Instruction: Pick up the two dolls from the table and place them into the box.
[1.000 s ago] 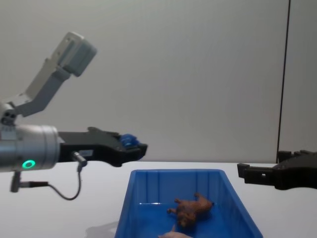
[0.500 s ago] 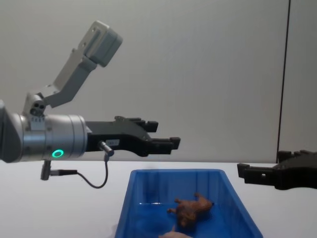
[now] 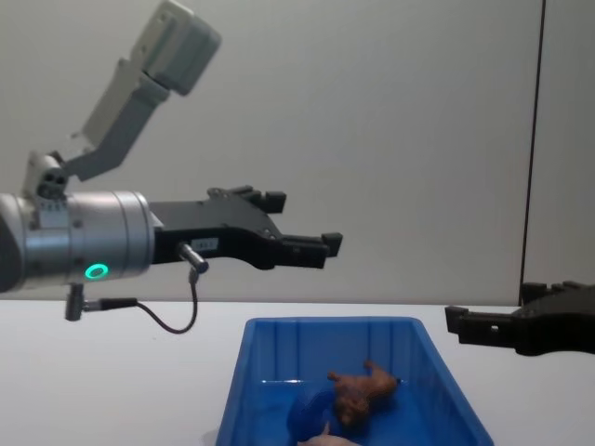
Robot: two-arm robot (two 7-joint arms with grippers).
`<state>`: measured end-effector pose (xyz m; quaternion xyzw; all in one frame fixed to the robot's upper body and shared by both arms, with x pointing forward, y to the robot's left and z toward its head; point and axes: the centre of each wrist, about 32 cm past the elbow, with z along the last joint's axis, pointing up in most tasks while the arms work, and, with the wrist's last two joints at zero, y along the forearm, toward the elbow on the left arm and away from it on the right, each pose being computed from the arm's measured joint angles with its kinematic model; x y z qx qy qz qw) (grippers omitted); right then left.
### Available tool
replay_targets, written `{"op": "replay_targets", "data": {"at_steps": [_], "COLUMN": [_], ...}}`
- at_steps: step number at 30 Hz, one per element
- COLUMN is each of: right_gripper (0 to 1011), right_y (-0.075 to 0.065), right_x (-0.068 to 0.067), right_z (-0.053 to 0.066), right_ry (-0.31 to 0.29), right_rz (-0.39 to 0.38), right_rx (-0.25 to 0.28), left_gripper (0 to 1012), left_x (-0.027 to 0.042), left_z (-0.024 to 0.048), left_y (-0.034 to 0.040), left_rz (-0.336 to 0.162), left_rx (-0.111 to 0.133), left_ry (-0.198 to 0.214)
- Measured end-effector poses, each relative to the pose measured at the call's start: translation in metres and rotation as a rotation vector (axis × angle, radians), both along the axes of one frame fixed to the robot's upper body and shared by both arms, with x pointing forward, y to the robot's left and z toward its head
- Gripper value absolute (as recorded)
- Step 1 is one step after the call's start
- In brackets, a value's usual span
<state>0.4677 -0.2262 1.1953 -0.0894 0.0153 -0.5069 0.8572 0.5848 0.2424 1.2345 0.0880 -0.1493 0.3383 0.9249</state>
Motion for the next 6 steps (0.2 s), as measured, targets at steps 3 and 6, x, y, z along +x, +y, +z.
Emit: {"op": "replay_targets", "data": {"at_steps": [3,6], "right_gripper": [1001,1001], "right_y": [0.0,0.0], "right_x": [0.0,0.0], "right_z": [0.0,0.0], "right_ry": [0.0,0.0], "right_rz": [0.0,0.0], "right_rx": [0.0,0.0], "left_gripper": [1002,1002], "left_x": [-0.0083,-0.0135], "left_z": [0.0026,0.0042], "left_y": [0.0028,0.0044], "left_rz": [0.015,0.023], "left_rx": [-0.008,-0.012], "left_ry": [-0.024,-0.038]}}
